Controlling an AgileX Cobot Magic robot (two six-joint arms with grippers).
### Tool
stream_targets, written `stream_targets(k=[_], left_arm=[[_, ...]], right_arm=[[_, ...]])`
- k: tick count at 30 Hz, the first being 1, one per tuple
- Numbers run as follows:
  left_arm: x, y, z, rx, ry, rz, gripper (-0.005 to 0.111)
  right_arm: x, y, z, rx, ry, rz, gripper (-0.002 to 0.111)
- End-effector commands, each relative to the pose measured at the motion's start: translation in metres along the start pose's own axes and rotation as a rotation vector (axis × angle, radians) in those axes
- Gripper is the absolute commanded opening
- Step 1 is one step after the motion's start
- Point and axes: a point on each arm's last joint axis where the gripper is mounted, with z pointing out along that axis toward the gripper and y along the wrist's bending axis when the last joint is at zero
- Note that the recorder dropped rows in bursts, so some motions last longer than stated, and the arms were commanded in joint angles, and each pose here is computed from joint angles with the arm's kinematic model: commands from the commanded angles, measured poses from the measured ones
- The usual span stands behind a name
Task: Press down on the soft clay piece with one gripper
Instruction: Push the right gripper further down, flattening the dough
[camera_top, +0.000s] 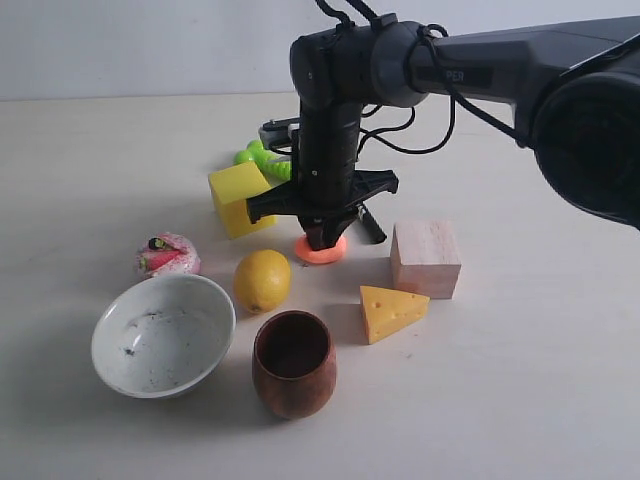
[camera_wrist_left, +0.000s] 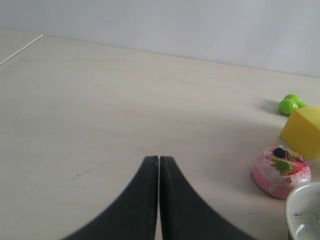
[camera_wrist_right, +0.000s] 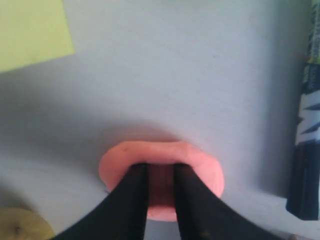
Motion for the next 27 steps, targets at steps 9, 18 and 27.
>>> stream_targets(k=[9,18,27], left_arm=[[0.001,0.0,0.0,0.002,-0.006,0.0,0.004],[0.001,0.0,0.0,0.002,-0.006,0.0,0.004],[0.001,0.0,0.0,0.002,-0.006,0.0,0.004]], right_arm=[[0.005,0.007,-0.008,-0.029,-0.008,-0.001,0.032],[0.003,0.008,-0.026,-0.035,-0.064,-0.007,0.027],[0.003,0.006,-0.03,-0.011,-0.079,0.005,0.027]])
